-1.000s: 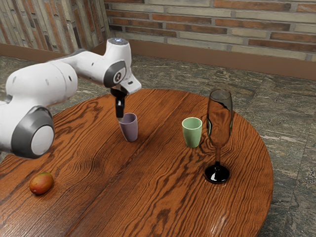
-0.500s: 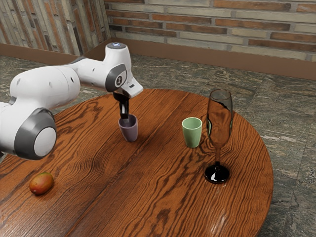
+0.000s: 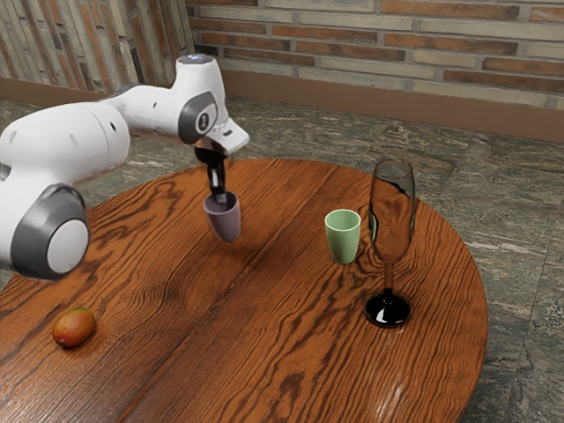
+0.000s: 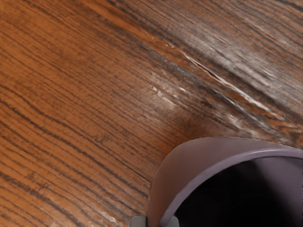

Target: Place the left cup onto the right cup

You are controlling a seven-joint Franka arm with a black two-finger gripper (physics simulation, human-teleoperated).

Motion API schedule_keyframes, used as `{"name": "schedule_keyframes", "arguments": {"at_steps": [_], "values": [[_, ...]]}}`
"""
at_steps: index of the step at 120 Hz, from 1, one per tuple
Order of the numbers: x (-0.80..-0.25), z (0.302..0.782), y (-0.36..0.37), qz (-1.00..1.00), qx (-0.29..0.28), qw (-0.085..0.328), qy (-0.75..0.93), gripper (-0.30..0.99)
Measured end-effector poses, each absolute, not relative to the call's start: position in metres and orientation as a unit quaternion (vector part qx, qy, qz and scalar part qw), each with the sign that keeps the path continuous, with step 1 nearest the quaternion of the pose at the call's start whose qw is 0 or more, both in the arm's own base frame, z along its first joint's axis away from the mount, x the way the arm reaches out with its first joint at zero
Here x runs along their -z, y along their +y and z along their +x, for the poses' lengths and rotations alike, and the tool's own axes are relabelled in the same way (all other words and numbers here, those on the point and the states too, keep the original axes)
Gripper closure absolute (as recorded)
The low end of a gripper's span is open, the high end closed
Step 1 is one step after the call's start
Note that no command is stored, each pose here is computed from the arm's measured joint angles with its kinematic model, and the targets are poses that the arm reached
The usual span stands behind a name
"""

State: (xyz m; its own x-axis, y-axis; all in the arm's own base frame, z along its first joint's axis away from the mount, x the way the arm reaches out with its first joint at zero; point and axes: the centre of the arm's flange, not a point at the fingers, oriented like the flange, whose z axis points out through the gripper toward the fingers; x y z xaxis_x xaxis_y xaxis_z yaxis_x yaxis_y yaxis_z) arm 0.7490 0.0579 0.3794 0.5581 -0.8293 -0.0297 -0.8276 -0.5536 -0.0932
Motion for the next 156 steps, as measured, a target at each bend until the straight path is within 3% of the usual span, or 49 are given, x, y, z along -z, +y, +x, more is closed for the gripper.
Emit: {"name": "schedule_keyframes", "arguments": {"at_steps": [41, 123, 156], "values": [[-0.457, 0.756, 0.046, -0.875, 0.026, 0.086, 0.476, 0.79], [-0.488, 0.774, -0.126, -0.799, 0.099, 0.172, 0.568, 0.79], [-0.499, 0.764, -0.150, -0.792, 0.099, 0.175, 0.577, 0.79]]}}
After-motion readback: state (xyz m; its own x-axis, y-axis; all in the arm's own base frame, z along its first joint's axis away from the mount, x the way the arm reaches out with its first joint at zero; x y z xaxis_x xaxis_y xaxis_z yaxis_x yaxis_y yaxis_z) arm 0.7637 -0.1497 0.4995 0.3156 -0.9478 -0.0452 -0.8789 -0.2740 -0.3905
